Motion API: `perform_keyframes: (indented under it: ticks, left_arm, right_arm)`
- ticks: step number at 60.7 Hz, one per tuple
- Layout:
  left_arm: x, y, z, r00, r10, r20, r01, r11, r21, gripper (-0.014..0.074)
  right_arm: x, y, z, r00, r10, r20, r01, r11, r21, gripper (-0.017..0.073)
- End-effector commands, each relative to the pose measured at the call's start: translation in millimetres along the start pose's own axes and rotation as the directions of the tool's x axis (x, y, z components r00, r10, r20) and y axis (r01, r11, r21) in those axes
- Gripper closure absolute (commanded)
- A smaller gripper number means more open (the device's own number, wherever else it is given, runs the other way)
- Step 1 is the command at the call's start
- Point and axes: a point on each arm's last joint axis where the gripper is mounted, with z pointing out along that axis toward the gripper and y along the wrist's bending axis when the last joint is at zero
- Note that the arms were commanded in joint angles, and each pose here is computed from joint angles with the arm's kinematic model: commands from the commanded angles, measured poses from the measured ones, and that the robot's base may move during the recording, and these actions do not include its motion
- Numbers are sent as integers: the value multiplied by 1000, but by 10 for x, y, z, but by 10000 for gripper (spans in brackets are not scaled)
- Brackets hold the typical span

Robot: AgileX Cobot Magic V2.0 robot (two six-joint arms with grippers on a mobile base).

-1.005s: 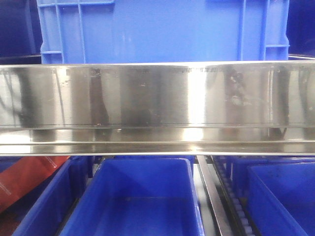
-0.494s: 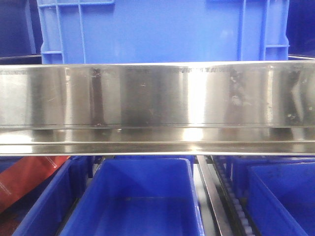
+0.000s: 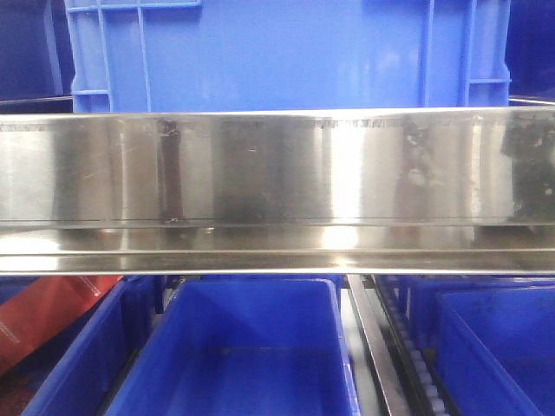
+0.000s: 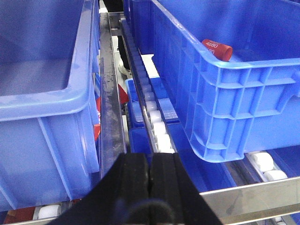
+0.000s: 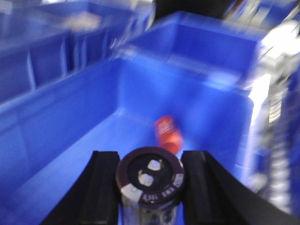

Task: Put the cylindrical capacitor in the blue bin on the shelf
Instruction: 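Move the right gripper over the same bin and release the capacitor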

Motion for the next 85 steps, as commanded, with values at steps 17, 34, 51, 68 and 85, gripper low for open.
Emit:
perform_keyframes:
  ticks: [17,34,51,68,85]
  left_arm:
    - [-6,-5,-19,1000,-16,18,16,1000,7,705]
    - [-6,-5,-19,1000,-16,18,16,1000,7,705]
    - [-6,-5,-19,1000,-16,18,16,1000,7,705]
    - [-8,-5,-20,1000,-16,20,16,1000,7,705]
    - [-16,-5,-20,999,-16,28,16,1000,7,705]
  right_arm:
    - [269,-23,833,977,7,-215,-13,1000,-25,640]
    - [317,-23,875,969,7,-248,-15,1000,-28,136]
    - [204,-9,635,977,3,-215,-10,1000,-29,144]
    - [-103,-68,-146,999,2,-46,-2,1000,9,542]
    - [171,-262,-857,999,42,11,-43,993,114,720]
